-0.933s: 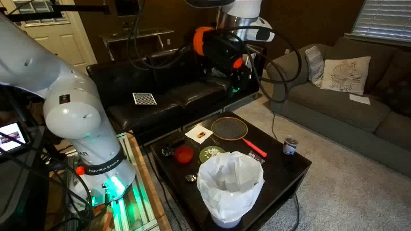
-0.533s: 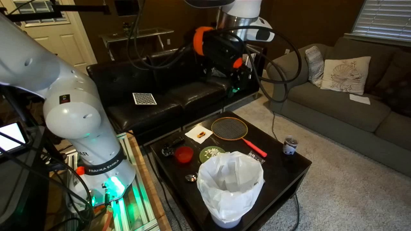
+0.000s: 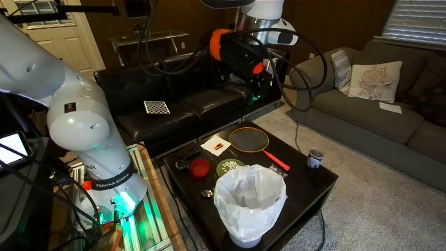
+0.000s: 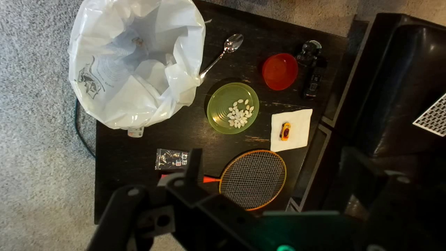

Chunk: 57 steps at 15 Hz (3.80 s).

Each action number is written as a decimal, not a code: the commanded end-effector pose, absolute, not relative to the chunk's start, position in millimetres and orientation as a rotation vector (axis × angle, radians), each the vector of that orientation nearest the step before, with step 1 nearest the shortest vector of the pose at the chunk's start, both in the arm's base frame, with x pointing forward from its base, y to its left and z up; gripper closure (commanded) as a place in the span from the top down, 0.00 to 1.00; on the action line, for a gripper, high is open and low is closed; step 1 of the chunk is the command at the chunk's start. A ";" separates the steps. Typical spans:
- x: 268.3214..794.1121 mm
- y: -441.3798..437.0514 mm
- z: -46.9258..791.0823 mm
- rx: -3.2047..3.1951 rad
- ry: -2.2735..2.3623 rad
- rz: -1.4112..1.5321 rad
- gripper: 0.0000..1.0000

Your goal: Move the trash can to the left

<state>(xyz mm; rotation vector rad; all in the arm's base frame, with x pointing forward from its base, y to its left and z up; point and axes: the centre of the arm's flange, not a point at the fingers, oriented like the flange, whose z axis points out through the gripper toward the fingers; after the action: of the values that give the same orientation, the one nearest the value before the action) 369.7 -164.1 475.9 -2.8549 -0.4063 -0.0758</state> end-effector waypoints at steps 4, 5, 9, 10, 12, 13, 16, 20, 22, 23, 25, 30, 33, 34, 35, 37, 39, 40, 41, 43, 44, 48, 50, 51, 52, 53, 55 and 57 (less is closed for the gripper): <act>369.7 -164.1 475.9 -2.855 -0.406 -0.076 1.00; 369.7 -164.1 475.9 -2.855 -0.406 -0.076 1.00; 369.7 -164.1 475.9 -2.855 -0.406 -0.076 1.00; 369.7 -164.1 475.9 -2.855 -0.406 -0.076 1.00; 369.7 -164.1 475.9 -2.855 -0.406 -0.076 1.00; 369.7 -164.1 475.9 -2.855 -0.406 -0.076 1.00; 369.7 -164.1 475.9 -2.855 -0.406 -0.076 1.00; 369.7 -164.1 475.9 -2.855 -0.406 -0.076 1.00; 369.7 -164.1 475.9 -2.855 -0.406 -0.076 1.00; 369.7 -164.1 475.9 -2.855 -0.406 -0.076 1.00; 369.7 -164.1 475.9 -2.855 -0.406 -0.076 1.00; 369.7 -164.1 475.9 -2.855 -0.406 -0.076 1.00; 369.7 -164.1 475.9 -2.855 -0.406 -0.076 1.00; 369.7 -164.1 475.9 -2.855 -0.406 -0.076 1.00; 369.7 -164.1 475.9 -2.855 -0.406 -0.076 1.00; 374.5 -164.4 469.9 -2.855 -0.371 -0.068 1.00; 399.1 -164.9 446.5 -2.869 -0.357 -0.052 1.00; 414.6 -164.5 428.7 -2.847 -0.377 -0.049 1.00; 428.3 -166.4 405.5 -2.839 -0.354 -0.045 1.00; 445.1 -165.2 364.2 -2.825 -0.347 -0.038 1.00; 451.9 -166.4 340.7 -2.822 -0.330 -0.028 1.00; 461.6 -176.8 254.0 -2.861 -0.212 0.068 1.00; 459.6 -184.2 219.6 -2.857 -0.171 0.119 1.00; 444.3 -171.9 245.9 -2.874 -0.194 0.106 1.00; 443.6 -173.3 232.2 -2.873 -0.187 0.136 1.00; 443.5 -173.2 227.8 -2.871 -0.186 0.146 1.00; 445.3 -172.1 233.4 -2.872 -0.192 0.128 1.00; 451.4 -173.9 229.6 -2.902 -0.044 -0.020 1.00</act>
<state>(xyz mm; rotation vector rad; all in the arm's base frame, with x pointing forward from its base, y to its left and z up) 447.8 -172.9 235.8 -2.8851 -0.1631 0.0963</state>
